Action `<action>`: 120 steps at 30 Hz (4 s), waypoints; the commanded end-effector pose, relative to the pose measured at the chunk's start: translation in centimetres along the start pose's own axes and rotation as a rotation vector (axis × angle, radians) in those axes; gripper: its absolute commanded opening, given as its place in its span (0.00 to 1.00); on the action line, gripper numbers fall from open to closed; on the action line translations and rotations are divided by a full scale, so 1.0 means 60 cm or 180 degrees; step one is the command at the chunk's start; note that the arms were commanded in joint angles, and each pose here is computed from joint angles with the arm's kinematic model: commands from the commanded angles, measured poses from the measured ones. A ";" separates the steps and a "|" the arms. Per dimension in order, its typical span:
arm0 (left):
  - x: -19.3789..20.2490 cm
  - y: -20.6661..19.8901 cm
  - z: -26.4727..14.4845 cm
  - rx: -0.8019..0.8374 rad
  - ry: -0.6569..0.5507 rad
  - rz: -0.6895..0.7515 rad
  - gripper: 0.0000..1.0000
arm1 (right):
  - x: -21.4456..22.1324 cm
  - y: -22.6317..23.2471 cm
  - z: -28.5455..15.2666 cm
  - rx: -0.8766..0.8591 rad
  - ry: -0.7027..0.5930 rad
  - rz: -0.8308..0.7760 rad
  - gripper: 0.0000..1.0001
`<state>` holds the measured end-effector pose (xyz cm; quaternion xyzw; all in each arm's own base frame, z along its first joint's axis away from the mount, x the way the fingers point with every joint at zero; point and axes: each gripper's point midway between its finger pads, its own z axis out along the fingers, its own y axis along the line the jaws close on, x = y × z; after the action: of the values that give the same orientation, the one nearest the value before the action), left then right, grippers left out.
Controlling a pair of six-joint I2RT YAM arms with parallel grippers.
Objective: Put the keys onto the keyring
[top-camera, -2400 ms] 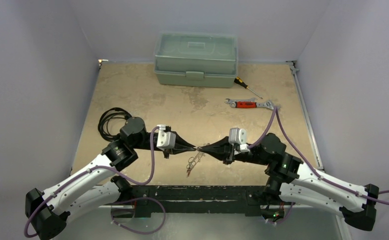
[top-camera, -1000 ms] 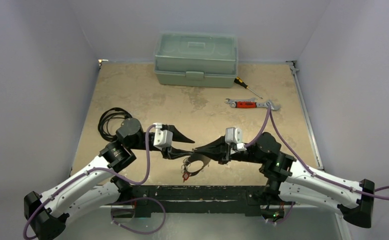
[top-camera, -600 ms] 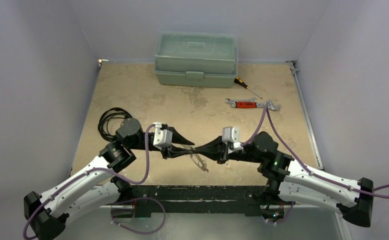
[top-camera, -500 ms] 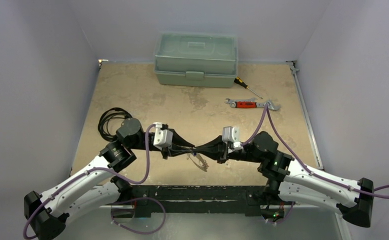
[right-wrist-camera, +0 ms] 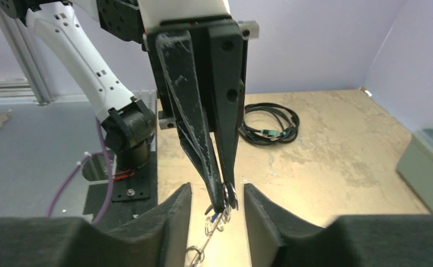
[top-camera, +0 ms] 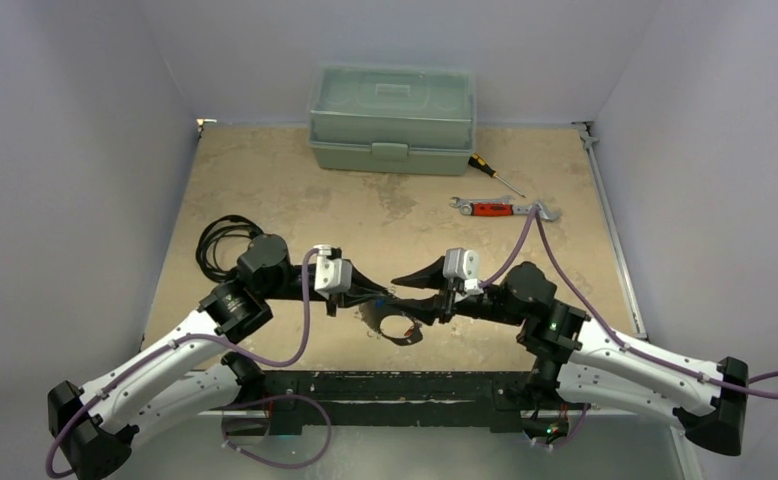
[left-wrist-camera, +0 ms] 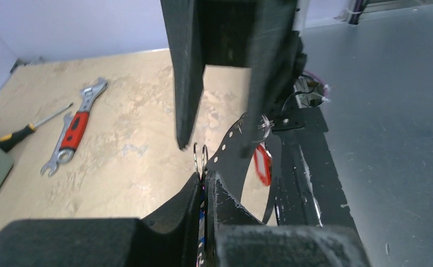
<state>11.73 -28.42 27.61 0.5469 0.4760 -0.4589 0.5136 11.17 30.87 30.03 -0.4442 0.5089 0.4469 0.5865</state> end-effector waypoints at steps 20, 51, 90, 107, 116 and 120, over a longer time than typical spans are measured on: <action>0.019 0.017 0.002 -0.0031 0.0314 -0.0070 0.00 | 0.059 -0.024 -0.009 0.0017 0.1999 -0.0074 0.58; 0.009 -0.013 0.007 0.0301 0.0200 -0.0186 0.00 | 0.048 0.022 0.017 -0.0457 0.1655 -0.0258 0.03; -0.044 0.017 -0.013 -0.0140 -0.0149 0.0233 0.48 | -0.067 0.010 0.008 0.0016 0.0208 -0.0521 0.00; -0.047 0.008 -0.016 -0.0060 -0.0181 0.0353 0.00 | -0.094 0.010 -0.002 0.0058 -0.0009 -0.0543 0.00; -0.045 0.007 -0.014 -0.0030 -0.0173 0.0335 0.00 | -0.110 0.020 -0.013 -0.0010 -0.0174 -0.0533 0.00; -0.051 0.009 -0.016 -0.0071 -0.0188 0.0344 0.24 | -0.099 0.020 -0.008 -0.0026 -0.0106 -0.0515 0.00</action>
<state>11.37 -27.80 29.98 0.5573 0.4384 -0.4526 0.5407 10.19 30.11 32.74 -0.4964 0.4983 0.3765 0.6030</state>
